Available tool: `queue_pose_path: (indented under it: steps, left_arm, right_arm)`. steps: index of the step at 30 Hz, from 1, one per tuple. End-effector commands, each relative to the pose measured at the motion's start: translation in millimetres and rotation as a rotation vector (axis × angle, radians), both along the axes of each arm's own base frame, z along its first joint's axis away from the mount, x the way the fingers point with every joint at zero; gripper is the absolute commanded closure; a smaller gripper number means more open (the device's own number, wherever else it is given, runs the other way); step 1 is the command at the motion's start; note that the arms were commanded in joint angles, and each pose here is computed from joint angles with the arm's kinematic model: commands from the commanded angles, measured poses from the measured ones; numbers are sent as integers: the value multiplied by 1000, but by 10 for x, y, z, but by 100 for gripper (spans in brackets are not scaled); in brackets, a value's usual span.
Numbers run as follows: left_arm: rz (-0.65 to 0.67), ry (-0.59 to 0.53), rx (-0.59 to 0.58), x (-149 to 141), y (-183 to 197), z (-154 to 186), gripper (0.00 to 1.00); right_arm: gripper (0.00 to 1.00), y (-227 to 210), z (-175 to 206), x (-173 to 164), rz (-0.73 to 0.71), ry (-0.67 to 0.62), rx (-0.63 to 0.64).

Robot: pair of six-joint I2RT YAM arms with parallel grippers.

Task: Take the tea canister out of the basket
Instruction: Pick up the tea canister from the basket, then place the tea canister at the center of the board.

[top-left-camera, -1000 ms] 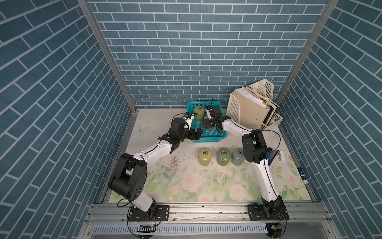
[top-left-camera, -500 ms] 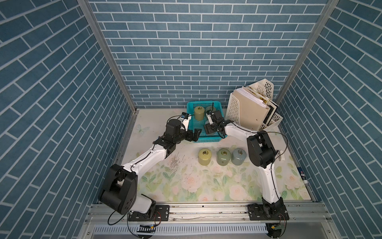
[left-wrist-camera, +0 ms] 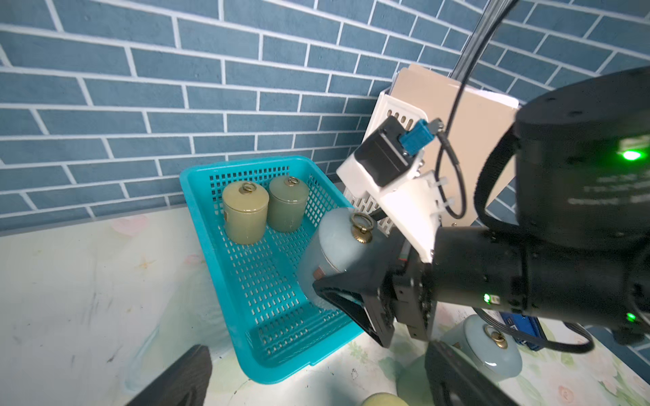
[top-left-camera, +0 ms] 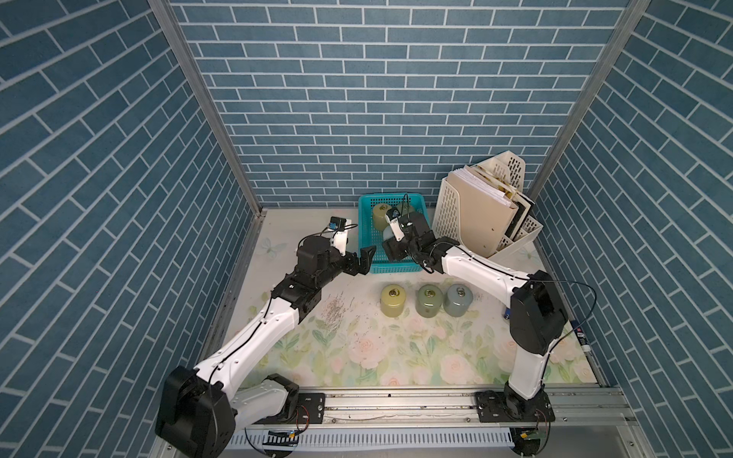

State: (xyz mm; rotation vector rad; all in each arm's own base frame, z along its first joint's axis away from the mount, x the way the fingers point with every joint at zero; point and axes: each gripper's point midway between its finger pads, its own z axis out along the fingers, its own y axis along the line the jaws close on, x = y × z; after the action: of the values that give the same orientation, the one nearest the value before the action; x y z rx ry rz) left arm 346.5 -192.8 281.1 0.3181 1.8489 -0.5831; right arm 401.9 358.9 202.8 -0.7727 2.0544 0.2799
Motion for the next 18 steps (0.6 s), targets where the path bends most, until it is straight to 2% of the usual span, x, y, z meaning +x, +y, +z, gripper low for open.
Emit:
queue_pose_path:
  steps: [1,5,9,14,18]
  left_arm:
    - [68,14,14,-55,183,25,0]
    - [141,12,8,-92,414,118,0]
    - [220,40,13,-98,657,55,0]
    - [302,103,-11,-80,934,-185,0]
    - [360,121,-37,-78,1125,-294,0]
  right_arm:
    - [100,141,566,-174,68,-126,94]
    - [100,340,584,-517,184,-121,107]
    - [100,559,478,-840,281,-106,90]
    - [100,800,302,-1124,334,-80,102]
    - [100,912,98,-1228,338,-62,78]
